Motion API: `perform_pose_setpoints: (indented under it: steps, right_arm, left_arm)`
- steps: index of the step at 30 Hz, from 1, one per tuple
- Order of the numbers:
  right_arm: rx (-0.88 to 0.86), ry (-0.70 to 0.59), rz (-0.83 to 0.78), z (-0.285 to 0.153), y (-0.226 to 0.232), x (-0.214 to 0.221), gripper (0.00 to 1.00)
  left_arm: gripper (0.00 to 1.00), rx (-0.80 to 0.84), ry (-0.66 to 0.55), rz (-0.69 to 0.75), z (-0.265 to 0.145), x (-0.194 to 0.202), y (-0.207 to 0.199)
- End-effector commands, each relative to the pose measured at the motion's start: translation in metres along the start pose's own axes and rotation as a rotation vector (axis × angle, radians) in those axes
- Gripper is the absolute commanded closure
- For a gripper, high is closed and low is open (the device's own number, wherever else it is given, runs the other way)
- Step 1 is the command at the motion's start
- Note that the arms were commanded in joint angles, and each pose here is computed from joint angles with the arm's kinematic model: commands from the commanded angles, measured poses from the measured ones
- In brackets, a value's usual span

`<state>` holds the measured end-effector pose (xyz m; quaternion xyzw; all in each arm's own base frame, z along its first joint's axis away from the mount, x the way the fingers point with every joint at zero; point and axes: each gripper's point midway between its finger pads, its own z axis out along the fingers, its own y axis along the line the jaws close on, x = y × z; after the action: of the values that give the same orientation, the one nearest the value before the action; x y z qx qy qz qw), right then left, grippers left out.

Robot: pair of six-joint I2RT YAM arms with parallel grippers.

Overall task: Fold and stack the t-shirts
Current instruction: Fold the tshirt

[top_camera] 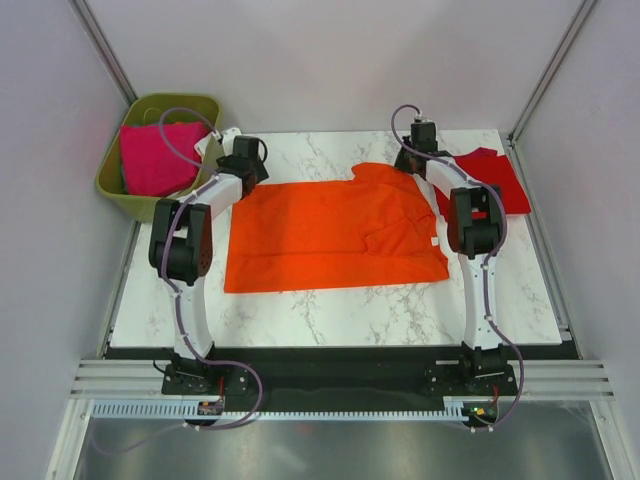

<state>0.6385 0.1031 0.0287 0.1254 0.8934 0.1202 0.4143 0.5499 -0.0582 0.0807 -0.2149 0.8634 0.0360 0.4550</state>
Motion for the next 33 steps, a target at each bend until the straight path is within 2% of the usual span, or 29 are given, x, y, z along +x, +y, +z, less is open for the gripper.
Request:
perform_pose_setpoints:
  steps: [1, 17, 20, 24, 33]
  right_arm:
    - [0.067, -0.076, 0.027, -0.019, -0.015, -0.028, 0.98]
    - [0.070, -0.096, 0.085, -0.023, -0.030, -0.032, 0.99]
    - [0.063, -0.096, 0.088, -0.023, -0.029, -0.031, 0.99]
    - [0.050, -0.099, 0.098, -0.022, -0.030, -0.031, 0.99]
    - [0.029, -0.116, 0.118, -0.017, -0.029, -0.031, 0.99]
  left_arm:
    - [0.31, -0.026, -0.048, -0.001, 0.008, -0.019, -0.001]
    - [0.37, -0.061, -0.015, 0.005, 0.048, -0.015, -0.016]
    - [0.42, -0.089, 0.005, -0.001, 0.051, -0.013, -0.014]
    - [0.43, -0.118, 0.014, -0.049, 0.053, -0.013, -0.004]
    - [0.41, -0.164, 0.095, -0.007, 0.058, -0.003, -0.001]
